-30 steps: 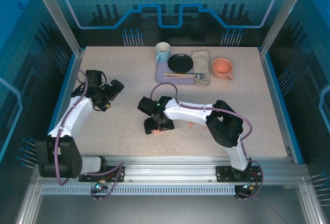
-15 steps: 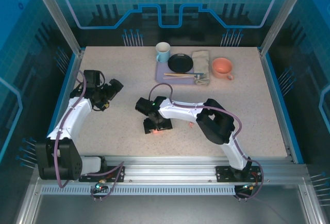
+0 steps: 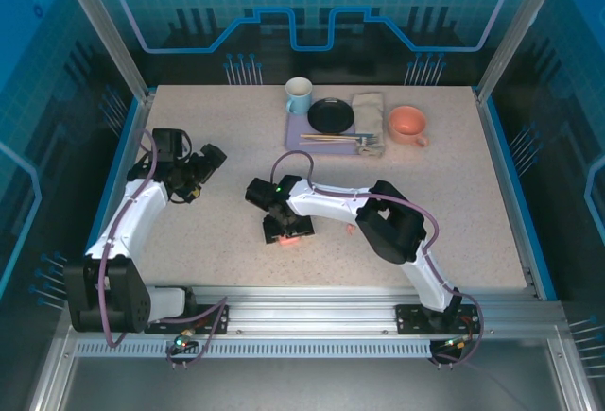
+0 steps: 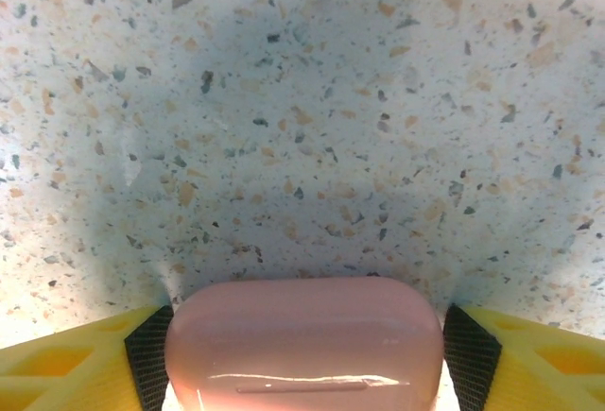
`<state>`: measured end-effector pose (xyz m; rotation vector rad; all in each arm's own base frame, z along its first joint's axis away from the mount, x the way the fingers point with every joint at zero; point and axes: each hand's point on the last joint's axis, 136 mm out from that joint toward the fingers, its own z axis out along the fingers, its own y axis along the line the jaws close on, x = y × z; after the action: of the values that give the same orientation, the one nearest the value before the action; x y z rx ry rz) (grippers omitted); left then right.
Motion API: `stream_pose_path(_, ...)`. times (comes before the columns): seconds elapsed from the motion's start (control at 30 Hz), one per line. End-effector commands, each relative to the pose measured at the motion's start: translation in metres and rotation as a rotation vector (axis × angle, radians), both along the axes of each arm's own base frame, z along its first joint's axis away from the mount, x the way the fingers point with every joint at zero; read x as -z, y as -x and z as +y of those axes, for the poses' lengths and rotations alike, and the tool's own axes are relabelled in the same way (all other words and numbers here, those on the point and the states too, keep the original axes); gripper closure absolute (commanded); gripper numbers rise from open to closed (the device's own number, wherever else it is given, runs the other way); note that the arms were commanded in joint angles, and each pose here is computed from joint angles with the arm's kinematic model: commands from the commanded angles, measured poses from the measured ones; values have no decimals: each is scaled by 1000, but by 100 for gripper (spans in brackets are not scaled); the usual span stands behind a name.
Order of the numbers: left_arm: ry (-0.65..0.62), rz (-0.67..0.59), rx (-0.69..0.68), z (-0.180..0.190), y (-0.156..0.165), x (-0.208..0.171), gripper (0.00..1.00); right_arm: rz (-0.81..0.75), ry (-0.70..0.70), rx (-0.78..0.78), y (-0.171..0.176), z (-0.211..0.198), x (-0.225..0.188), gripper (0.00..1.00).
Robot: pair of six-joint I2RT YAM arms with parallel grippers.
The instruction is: Insert the wireless bluetooth earbuds into the charging case
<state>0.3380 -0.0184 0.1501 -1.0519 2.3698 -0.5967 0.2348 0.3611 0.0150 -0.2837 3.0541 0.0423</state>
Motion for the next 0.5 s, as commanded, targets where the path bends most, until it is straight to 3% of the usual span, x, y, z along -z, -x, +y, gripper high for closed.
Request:
stream_pose_path(0.0,12,-31,21,-2,1,-9,1,14,37,11,-1,-9,10,29)
stream_pose_path(0.23,40,-45,54,-9,4,-11,1,-11,-5,44,-5,-11,-4,47)
stream_pose_path(0.47,186,-152,197,-44,21,-17,1,-66,-134,177,-23,-23,-48,48)
